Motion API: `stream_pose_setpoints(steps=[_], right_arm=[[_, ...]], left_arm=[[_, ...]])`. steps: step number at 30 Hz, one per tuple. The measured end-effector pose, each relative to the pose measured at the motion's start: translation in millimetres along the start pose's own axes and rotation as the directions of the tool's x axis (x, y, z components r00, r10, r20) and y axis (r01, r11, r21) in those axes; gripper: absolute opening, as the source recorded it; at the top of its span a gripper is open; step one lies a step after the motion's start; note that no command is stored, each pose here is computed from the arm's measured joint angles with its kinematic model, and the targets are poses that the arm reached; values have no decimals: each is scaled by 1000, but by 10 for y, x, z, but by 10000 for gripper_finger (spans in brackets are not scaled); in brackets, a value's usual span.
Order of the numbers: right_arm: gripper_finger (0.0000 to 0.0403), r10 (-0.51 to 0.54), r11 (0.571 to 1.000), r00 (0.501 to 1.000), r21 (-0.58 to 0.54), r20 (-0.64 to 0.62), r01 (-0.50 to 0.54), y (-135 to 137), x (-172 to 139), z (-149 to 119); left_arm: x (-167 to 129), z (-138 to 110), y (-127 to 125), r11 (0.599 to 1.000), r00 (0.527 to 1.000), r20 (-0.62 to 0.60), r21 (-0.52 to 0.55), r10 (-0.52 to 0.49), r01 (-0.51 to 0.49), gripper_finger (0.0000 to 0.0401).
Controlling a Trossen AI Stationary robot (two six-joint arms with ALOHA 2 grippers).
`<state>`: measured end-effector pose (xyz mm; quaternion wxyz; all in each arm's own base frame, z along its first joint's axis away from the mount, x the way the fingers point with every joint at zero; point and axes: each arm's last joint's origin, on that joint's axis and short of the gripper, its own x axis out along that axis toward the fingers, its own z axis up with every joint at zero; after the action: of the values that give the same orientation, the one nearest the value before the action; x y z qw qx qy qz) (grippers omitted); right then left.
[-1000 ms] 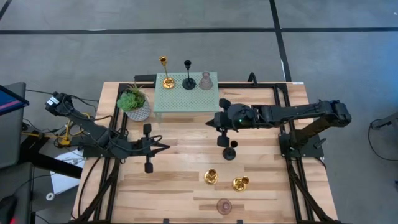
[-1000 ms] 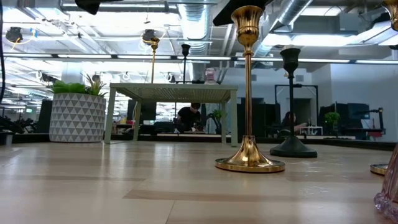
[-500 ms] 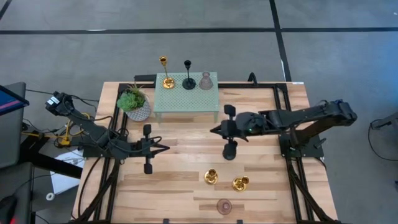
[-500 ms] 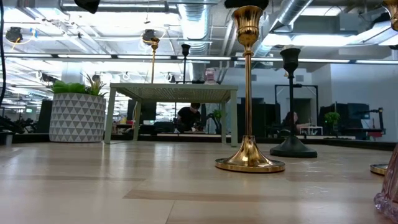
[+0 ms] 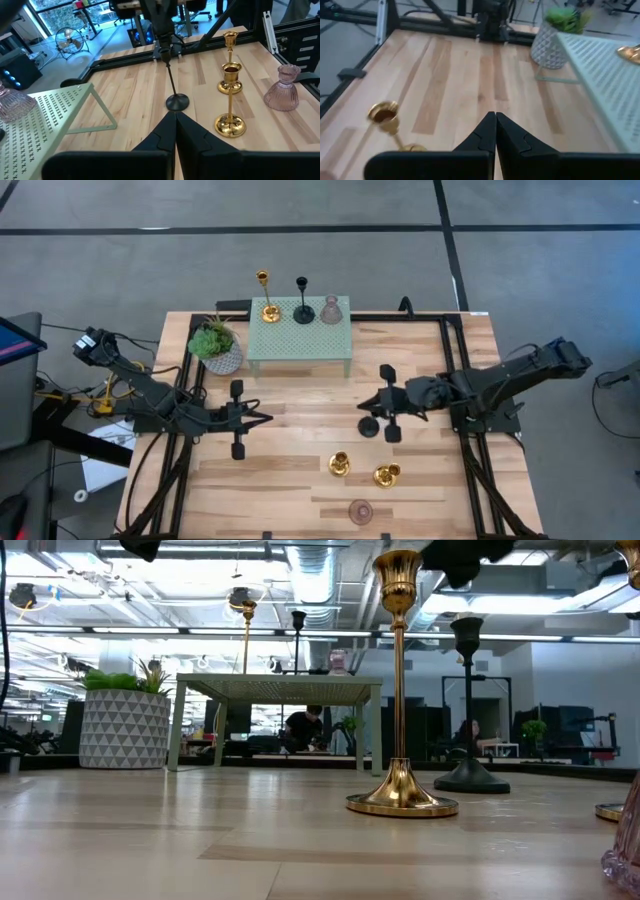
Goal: Pick & Place candle stick holders
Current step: Put the black candle holder on the shelf aligned with the other black candle holder
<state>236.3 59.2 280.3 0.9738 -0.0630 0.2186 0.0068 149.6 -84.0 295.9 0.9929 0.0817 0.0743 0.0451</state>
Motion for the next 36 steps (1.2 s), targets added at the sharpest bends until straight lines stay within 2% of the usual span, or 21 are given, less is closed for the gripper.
stream_pose_setpoints(steps=[4, 11, 21, 28, 36], right_arm=[[0, 38, 999, 999, -11, 8, -38, 93, -47, -67], [0, 100, 995, 992, -23, 77, -99, 211, -194, -3], [0, 163, 985, 986, -57, 29, -161, 359, -332, -63], [0, 39, 998, 996, 49, -78, -36, 423, -386, -199], [0, -51, 985, 983, 152, -178, 79, 475, -461, -345]], left_arm=[[0, 0, 0, 1000, 1000, 0, -3, 0, 0, 6], [0, 0, 0, 1000, 1000, 0, -1, 0, 0, 13], [0, 4, 1, 1000, 1000, 4, -4, 1, -1, 14], [0, 4, 1, 1000, 1000, 4, -4, 1, -1, 14], [0, 4, 1, 1000, 1000, 3, -4, 1, -1, 14]])
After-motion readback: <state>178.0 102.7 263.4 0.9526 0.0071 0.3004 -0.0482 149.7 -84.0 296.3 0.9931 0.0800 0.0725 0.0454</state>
